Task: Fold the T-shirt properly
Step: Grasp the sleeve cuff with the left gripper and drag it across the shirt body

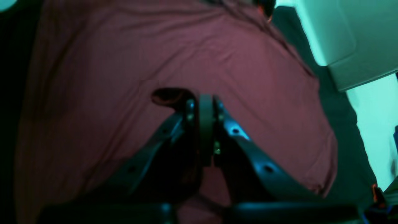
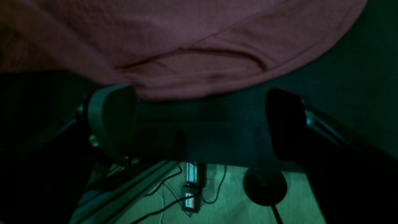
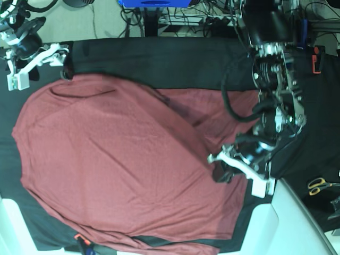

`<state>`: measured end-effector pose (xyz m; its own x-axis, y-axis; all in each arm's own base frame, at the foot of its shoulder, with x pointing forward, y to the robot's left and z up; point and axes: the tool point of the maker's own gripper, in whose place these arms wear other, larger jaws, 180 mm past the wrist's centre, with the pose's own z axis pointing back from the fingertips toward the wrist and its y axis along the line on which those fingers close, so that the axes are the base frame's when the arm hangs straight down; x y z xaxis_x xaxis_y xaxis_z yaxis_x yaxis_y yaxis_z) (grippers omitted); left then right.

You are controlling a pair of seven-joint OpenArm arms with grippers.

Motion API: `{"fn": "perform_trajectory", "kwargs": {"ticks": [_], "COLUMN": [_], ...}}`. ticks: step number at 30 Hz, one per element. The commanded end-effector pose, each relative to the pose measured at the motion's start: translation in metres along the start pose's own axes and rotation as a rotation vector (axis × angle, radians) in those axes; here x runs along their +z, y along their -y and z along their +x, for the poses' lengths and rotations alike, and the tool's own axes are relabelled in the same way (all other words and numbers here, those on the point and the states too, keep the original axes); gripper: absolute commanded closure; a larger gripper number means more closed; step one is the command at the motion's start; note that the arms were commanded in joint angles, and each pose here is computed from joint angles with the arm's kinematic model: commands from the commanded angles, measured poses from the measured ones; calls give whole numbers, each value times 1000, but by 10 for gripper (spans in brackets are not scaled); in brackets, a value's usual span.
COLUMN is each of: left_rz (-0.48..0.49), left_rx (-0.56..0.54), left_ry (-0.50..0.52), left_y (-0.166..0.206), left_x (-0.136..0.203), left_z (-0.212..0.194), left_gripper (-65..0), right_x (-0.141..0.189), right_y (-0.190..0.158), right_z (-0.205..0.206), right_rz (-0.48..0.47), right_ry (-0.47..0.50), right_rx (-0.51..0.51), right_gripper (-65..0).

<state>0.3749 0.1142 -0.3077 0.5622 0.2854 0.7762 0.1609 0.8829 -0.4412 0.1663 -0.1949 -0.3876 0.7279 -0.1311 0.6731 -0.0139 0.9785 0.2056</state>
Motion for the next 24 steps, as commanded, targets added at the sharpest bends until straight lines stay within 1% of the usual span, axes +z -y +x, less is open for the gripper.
{"fn": "perform_trajectory", "kwargs": {"ticks": [1,6,13,18,21,24], "left_rz": [-20,-48,-109,-112,-122,-114], "left_rx": [-2,48,97,129,120,109], "left_ry": [63,53,61,133,99,101], "left_y": [5,12,37,36,41,38], "left_x": [-3,-29,-56,-70,-86,-95], "left_z": [22,31,49,66,59,53], "left_gripper": [0,0,0,0,0,0], "right_x": [2,2,0,-3,-6,-9], "right_y": [-2,-2,-2,-2,0,0], "right_z": [11,11,15,18,19,21], "right_rz": [12,12,14,15,15,16], "right_ry": [40,42,52,59,60,65], "right_rx": [6,6,7,4,-3,-7], "right_gripper": [-618,-618,-618,-618,-618,-618]}}
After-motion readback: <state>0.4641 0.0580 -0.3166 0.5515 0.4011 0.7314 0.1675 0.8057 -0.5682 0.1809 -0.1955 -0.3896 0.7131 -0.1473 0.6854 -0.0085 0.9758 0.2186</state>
